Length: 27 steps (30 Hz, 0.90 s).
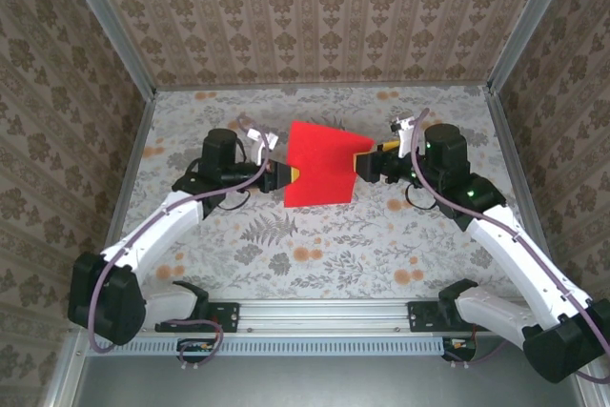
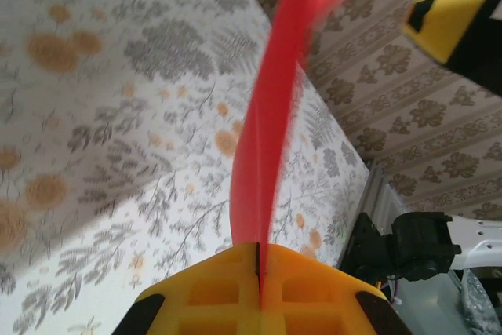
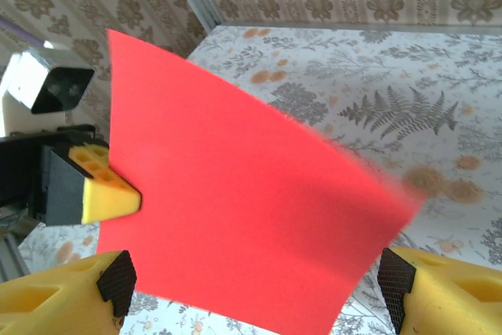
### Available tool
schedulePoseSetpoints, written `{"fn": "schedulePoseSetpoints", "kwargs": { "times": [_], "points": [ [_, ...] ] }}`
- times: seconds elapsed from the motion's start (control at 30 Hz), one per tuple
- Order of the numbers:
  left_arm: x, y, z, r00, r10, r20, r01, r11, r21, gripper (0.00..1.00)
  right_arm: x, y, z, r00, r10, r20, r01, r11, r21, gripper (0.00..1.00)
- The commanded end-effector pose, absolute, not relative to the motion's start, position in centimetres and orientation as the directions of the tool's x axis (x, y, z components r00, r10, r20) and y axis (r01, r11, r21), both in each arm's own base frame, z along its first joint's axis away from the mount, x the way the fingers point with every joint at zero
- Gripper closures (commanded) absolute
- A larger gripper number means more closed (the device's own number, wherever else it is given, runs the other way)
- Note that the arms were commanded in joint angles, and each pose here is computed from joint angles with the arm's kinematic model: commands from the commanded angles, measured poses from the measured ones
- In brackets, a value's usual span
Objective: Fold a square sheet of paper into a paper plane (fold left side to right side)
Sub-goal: Place a square sheet of paper at the center of the table, then first fold in half a square sheet of paper at the center of the table.
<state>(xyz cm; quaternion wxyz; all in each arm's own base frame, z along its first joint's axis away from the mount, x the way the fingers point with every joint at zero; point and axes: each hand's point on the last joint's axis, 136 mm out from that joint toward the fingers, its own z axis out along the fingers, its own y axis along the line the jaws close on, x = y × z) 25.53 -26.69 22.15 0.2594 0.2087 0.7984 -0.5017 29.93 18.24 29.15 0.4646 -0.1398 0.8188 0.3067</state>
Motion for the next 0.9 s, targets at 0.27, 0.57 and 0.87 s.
{"fn": "schedulePoseSetpoints", "kwargs": {
  "times": [0.27,0.57,0.87],
  "points": [
    [25.9,-25.5,11.7,-0.960,0.075,-0.271,0.267,0.544,-0.795,1.00,30.6,18.6,23.9,-0.692,0.059,-0.719,-0.392,0.806,0.444,0.41],
    [25.3,-24.6,6.5,-0.990,0.080,-0.119,0.143,0.628,-0.765,1.00,30.8,20.9,18.1,-0.829,0.058,-0.557,-0.289,0.808,0.514,0.69],
    [25.1,-24.0,5.7,-0.994,0.058,-0.094,0.109,0.658,-0.745,1.00,31.3,23.0,9.9,-0.937,0.073,-0.342,-0.128,0.839,0.529,0.86]
  ]
}}
